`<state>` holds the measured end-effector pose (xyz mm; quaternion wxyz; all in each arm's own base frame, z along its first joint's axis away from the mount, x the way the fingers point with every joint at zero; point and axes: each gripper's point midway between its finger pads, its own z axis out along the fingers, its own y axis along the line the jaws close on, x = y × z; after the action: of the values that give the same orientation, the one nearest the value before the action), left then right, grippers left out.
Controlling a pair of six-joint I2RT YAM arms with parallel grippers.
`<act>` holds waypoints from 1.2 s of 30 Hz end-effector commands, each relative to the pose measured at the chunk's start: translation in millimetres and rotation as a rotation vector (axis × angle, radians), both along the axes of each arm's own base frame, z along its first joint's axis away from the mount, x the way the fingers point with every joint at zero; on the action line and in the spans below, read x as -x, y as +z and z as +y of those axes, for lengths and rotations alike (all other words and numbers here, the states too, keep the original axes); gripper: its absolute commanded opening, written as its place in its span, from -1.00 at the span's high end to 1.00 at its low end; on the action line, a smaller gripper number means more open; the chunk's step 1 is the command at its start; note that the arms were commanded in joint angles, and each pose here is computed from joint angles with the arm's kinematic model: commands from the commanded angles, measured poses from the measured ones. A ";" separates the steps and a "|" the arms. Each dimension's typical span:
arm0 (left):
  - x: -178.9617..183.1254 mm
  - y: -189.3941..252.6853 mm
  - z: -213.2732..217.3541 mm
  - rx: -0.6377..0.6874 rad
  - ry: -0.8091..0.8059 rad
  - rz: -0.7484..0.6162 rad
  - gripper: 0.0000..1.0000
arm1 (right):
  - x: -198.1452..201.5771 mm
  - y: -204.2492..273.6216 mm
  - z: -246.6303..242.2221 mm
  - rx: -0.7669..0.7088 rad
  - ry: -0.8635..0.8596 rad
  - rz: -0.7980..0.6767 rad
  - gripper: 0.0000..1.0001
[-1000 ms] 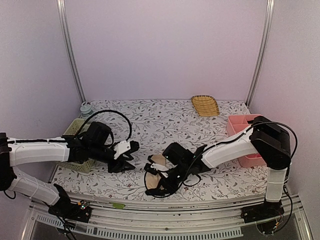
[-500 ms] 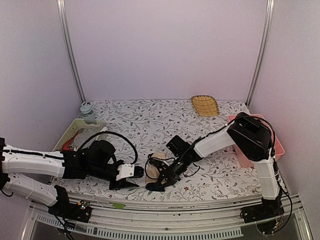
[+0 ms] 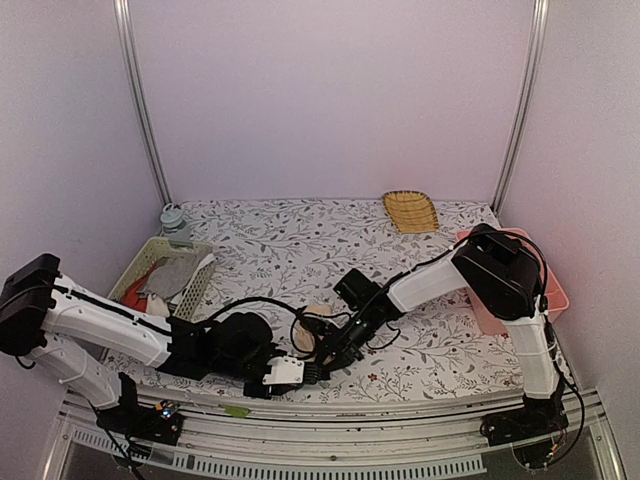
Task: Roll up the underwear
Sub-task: Roll the underwear at the corner of the board.
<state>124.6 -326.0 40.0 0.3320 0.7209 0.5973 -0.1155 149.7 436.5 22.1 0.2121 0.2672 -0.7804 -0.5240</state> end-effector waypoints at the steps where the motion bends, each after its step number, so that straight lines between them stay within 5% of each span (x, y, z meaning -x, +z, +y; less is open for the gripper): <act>1: -13.3 17.0 -20.0 0.052 0.022 -0.109 0.19 | 1.1 -50.3 -19.2 0.181 -0.043 0.040 1.00; 10: -8.5 -28.7 -16.6 -0.086 0.010 -0.042 0.24 | -3.0 -47.5 -14.5 0.186 -0.055 0.039 1.00; 20: 1.6 -54.9 3.0 -0.228 0.036 0.068 1.00 | -11.1 -14.5 -8.9 0.113 -0.061 -0.012 0.98; 25: 17.8 -46.6 0.9 -0.198 -0.012 0.231 1.00 | -44.1 12.3 -21.1 0.083 -0.156 -0.185 0.41; 31: 16.9 -40.4 -1.0 -0.214 0.002 0.421 1.00 | -70.7 58.7 -51.3 0.004 -0.345 -0.571 0.19; 36: 16.1 -46.3 5.7 -0.251 0.012 0.612 1.00 | -55.8 66.3 -78.4 0.015 -0.385 -0.708 0.07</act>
<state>134.7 -348.5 16.0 0.1794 0.7049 0.6572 -0.1976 197.1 365.9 85.4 -0.0854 0.2659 -0.8422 -0.4613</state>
